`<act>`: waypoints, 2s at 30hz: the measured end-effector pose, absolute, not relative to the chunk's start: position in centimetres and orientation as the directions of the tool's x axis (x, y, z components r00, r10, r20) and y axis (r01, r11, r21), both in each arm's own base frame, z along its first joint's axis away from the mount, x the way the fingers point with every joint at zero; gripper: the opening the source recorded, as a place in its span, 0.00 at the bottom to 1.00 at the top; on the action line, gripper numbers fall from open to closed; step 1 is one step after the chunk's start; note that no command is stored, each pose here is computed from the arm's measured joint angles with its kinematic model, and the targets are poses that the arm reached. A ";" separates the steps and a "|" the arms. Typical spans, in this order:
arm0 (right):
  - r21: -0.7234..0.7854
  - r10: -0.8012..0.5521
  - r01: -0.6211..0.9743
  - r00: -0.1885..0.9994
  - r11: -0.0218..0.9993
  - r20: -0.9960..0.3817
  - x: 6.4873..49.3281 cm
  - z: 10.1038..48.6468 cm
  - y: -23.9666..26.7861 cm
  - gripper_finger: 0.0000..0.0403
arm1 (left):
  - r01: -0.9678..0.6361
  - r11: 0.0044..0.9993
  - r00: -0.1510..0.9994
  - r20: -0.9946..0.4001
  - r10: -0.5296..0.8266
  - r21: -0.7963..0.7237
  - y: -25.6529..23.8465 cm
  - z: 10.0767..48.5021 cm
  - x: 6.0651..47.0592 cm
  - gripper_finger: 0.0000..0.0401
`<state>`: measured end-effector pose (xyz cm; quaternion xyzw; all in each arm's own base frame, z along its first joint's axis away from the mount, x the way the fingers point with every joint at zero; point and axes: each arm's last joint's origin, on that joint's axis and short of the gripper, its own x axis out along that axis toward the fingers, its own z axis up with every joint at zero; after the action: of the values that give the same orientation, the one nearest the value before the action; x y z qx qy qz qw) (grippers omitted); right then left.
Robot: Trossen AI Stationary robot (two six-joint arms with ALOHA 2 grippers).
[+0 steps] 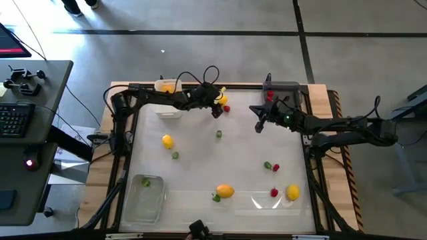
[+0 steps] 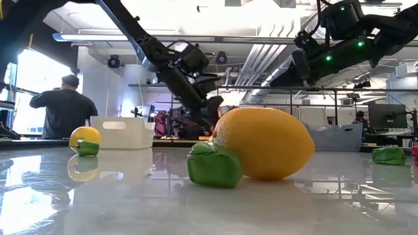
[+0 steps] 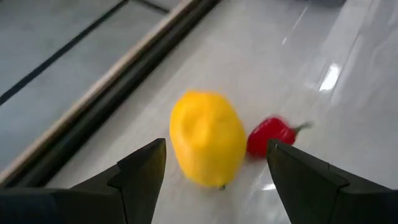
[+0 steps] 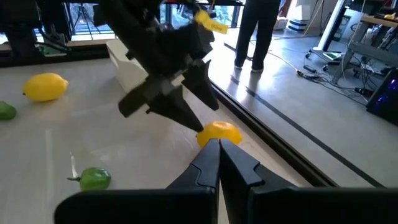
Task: Sort produce into baskets
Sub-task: Put the lemon into the white bin
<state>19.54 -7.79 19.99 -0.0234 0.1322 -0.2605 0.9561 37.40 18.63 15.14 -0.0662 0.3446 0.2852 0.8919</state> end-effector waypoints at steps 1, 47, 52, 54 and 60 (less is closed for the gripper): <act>-0.114 -0.504 0.492 0.830 0.863 -0.239 19.5 20.0 -7.8 0.00 | -0.560 0.824 0.582 -0.666 0.468 0.090 18.7 14.8 37.5 0.66; -0.129 -0.505 0.488 0.830 0.863 -0.238 19.5 20.0 -7.8 0.00 | -0.507 0.839 0.539 -0.688 0.487 0.197 20.6 12.8 37.3 0.44; -0.130 -0.505 0.488 0.829 0.863 -0.240 19.5 20.0 -7.8 0.00 | -0.506 0.836 0.527 -0.692 0.494 0.212 20.6 14.0 36.8 0.36; -0.130 -0.505 0.488 0.829 0.863 -0.240 19.5 20.0 -7.8 0.00 | -0.498 0.838 0.529 -0.687 0.498 0.224 20.6 14.6 36.7 0.32; -0.134 -0.504 0.486 0.829 0.863 -0.243 19.5 20.0 -7.8 0.00 | -0.440 0.850 0.500 -0.707 0.500 0.290 20.4 14.8 36.4 0.28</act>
<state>19.54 -7.79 19.97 -0.0331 0.1362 -0.2592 0.9556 36.37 20.43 14.80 0.0356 0.4196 0.2717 0.8654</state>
